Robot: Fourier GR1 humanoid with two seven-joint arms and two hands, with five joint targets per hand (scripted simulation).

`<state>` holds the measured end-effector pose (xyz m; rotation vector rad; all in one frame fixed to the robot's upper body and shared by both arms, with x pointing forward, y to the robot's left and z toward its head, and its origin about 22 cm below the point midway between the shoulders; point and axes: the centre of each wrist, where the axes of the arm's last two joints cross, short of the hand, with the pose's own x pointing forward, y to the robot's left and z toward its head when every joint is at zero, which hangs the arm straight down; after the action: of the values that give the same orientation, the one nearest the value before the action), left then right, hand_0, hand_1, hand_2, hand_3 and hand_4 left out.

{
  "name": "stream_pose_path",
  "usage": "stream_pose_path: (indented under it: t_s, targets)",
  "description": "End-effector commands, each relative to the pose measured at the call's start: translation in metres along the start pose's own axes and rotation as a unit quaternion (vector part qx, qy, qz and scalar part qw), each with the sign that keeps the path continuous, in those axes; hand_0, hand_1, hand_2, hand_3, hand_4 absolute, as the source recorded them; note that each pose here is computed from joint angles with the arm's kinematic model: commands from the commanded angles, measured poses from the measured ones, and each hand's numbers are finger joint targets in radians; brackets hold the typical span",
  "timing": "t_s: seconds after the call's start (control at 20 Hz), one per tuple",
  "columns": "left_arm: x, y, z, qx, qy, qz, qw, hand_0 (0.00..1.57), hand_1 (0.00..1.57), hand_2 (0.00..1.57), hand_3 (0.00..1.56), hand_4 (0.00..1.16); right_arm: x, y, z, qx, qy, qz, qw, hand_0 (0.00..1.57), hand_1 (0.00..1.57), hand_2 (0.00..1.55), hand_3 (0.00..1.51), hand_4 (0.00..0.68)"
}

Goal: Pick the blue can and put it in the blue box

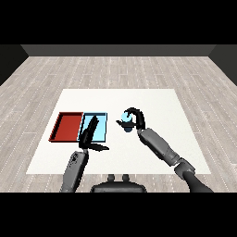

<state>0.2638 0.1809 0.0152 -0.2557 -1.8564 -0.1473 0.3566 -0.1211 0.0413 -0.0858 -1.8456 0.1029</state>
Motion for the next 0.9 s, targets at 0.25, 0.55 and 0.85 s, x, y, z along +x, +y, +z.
stream_pose_path:
  t_s: [0.25,0.55,0.85]
  targets:
    - [-0.015,-0.024,-0.0165,-0.019,0.029,0.025,0.999,0.0,0.0,0.0,0.0,0.0,0.032,-0.021,0.034,0.017,-0.017,0.03,0.9993,1.44,1.44,1.45,1.4,0.614]
    - [-0.011,-0.04,-0.0108,-0.03,0.053,0.025,0.998,0.0,0.0,0.0,0.0,0.0,0.028,-0.023,0.023,0.029,-0.014,0.019,0.9993,1.46,1.46,1.46,1.4,0.61]
    - [-0.017,-0.063,-0.0144,-0.019,0.064,0.02,0.998,0.0,0.0,0.0,0.0,0.0,0.041,-0.005,0.025,0.034,-0.025,0.02,0.9989,1.49,1.49,1.47,1.4,0.604]
